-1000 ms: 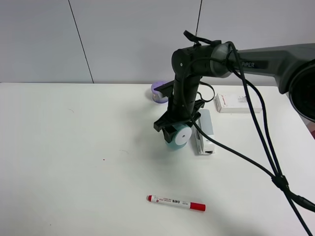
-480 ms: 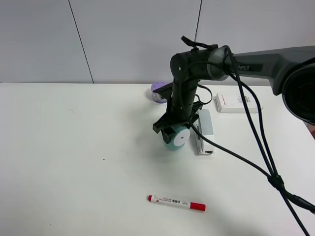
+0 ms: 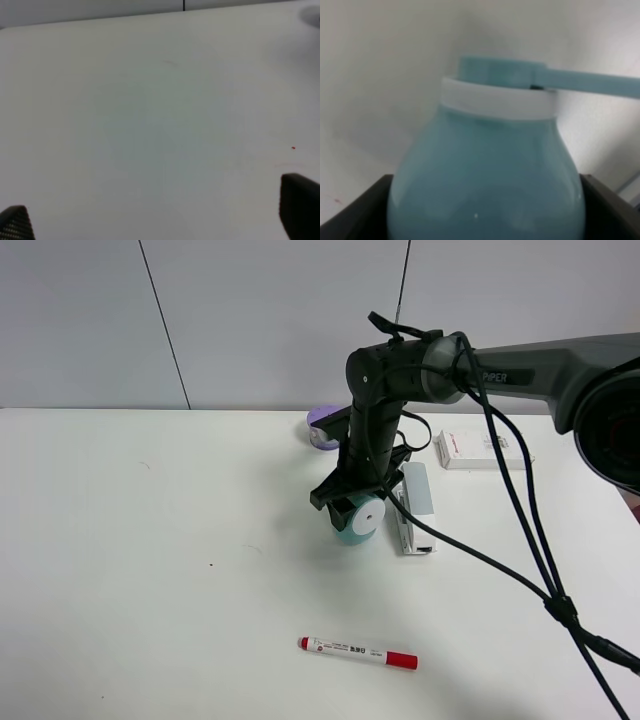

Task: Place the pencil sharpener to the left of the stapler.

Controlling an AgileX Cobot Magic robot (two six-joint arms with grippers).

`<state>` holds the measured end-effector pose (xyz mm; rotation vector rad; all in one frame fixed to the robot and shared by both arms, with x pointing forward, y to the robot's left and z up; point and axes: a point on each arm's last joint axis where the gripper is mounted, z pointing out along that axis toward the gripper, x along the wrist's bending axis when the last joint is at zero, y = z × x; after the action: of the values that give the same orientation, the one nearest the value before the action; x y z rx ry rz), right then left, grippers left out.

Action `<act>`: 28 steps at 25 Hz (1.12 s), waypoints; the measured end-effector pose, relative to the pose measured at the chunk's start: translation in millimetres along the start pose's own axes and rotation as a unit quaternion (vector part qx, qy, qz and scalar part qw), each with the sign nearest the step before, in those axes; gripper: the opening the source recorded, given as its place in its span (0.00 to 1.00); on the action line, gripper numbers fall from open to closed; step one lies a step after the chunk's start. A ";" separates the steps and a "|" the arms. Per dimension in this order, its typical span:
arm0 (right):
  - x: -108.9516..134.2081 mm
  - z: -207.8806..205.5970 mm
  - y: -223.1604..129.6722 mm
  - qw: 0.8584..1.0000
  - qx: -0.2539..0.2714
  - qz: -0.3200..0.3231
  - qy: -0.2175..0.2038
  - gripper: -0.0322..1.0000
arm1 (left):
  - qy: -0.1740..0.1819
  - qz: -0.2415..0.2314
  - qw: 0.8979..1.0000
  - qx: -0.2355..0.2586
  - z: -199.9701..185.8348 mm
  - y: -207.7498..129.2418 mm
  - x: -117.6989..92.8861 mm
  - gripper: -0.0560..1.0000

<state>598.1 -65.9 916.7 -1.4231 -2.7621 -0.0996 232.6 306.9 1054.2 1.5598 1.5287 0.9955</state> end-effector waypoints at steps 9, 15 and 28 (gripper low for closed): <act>-0.6 2.4 1.8 1.000 -0.007 -0.010 -0.002 0.98 | 0.000 0.000 1.000 0.000 0.0 0.0 0.0 0.99; 5.9 -32.5 -3.4 0.999 -0.026 -0.005 0.019 0.99 | 0.000 0.000 1.000 0.000 0.0 0.0 0.0 0.99; 8.7 -159.1 -47.3 0.993 -0.112 0.020 0.033 0.99 | 0.000 0.000 1.000 0.000 0.0 0.0 0.0 0.99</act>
<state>554.5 -97.6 1074.0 -1.4918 -2.7380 -0.4603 232.6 306.9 1054.2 1.5598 1.5287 0.9955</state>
